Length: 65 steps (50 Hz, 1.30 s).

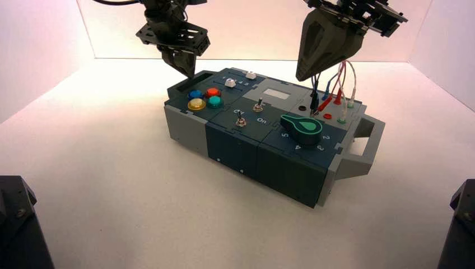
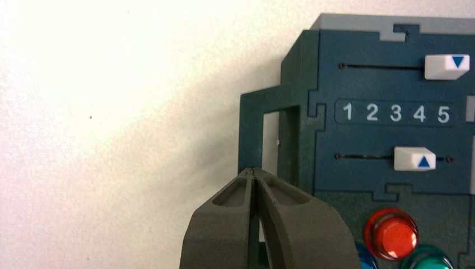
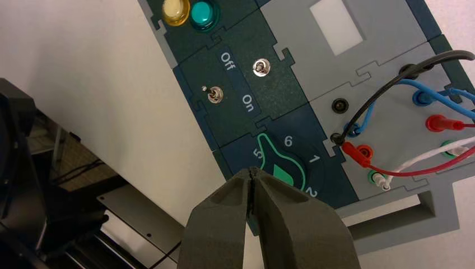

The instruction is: Flip the top switch off with the right gripper.

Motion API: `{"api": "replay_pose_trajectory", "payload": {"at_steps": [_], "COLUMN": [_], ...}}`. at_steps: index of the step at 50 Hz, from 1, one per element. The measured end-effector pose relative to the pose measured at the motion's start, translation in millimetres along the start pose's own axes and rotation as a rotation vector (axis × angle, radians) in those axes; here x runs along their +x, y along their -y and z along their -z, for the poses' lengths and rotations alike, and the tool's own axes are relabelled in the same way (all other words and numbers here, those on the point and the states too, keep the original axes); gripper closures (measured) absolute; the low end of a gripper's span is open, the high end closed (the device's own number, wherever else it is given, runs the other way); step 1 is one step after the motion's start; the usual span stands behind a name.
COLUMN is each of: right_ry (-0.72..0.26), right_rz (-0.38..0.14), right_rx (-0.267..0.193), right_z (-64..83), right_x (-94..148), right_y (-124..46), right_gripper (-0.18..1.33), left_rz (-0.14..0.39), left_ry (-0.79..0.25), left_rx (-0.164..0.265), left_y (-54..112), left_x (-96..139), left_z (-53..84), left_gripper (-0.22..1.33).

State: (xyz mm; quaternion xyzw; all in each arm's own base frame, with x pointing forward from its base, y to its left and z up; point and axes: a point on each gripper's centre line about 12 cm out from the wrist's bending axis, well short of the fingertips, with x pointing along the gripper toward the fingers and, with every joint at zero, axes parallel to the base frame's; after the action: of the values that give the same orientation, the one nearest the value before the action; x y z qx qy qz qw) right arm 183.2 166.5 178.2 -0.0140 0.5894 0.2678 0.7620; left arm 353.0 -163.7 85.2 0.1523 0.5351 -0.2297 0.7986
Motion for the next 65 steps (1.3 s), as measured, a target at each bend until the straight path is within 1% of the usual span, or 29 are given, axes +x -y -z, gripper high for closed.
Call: {"api": "replay_pose_trajectory", "payload": {"at_steps": [6,13,19,24,26,27,30,31,33,34,35,46,56,63,65], "right_ry": [-0.003,-0.026,-0.061,-0.069,-0.072,-0.073,-0.074,-0.076,-0.078,-0.077,-0.078,-0.085,-0.127,-0.139,-0.136], "right_rz": [-0.001,0.005,0.015,0.017,0.018,0.018,0.019,0.019,0.019,0.020,0.020,0.029,0.047,0.055,0.058], "right_rx": [0.003,0.010,0.018,0.022,0.020,0.024,0.025,0.024,0.024,0.025,0.023,0.023,0.020,0.009,0.005], "right_z": [-3.1,-5.0,-3.1,-2.1,-1.8,-1.4,-1.0,-0.9,-0.7,-1.0,-0.8,-1.5,-1.4,-4.6,-7.9], "right_x": [1,8,17,20,20,21,21,22,22,22,22,29,47,54,55], "right_y": [-0.8,0.3,3.0,4.2,4.1,4.6,4.9,5.0,4.7,5.2,4.8,7.1,11.8,12.1,11.9], "right_gripper": [1.29,1.29,1.29,1.29,1.29,1.29,1.29,1.29,1.29,1.29,1.29,1.29,1.29,1.29,1.29], "left_rz": [0.002,0.006,0.012,0.014,0.016,0.016,0.023,0.029,0.039,0.040,0.041,0.044,0.045,0.045,0.045], "left_ry": [-0.012,-0.025,-0.029,-0.032,-0.032,-0.032,-0.032,-0.042,-0.080,-0.080,-0.080,-0.088,-0.091,-0.091,-0.089], "left_rx": [0.006,0.030,0.053,0.068,0.081,0.078,0.098,0.105,0.130,0.128,0.137,0.135,0.135,0.135,0.137], "left_y": [-0.9,0.5,6.4,9.3,11.6,11.7,18.3,22.1,29.4,30.1,30.7,33.7,33.7,33.7,33.7], "left_x": [4,7,7,8,8,8,8,9,19,18,18,21,22,22,22], "left_z": [-1.4,0.2,0.0,0.2,0.0,0.0,-0.2,1.9,11.5,11.3,11.3,12.7,13.4,13.4,13.1], "left_gripper": [1.28,1.28,1.28,1.28,1.28,1.28,1.28,1.28,1.27,1.27,1.27,1.27,1.27,1.27,1.27]}}
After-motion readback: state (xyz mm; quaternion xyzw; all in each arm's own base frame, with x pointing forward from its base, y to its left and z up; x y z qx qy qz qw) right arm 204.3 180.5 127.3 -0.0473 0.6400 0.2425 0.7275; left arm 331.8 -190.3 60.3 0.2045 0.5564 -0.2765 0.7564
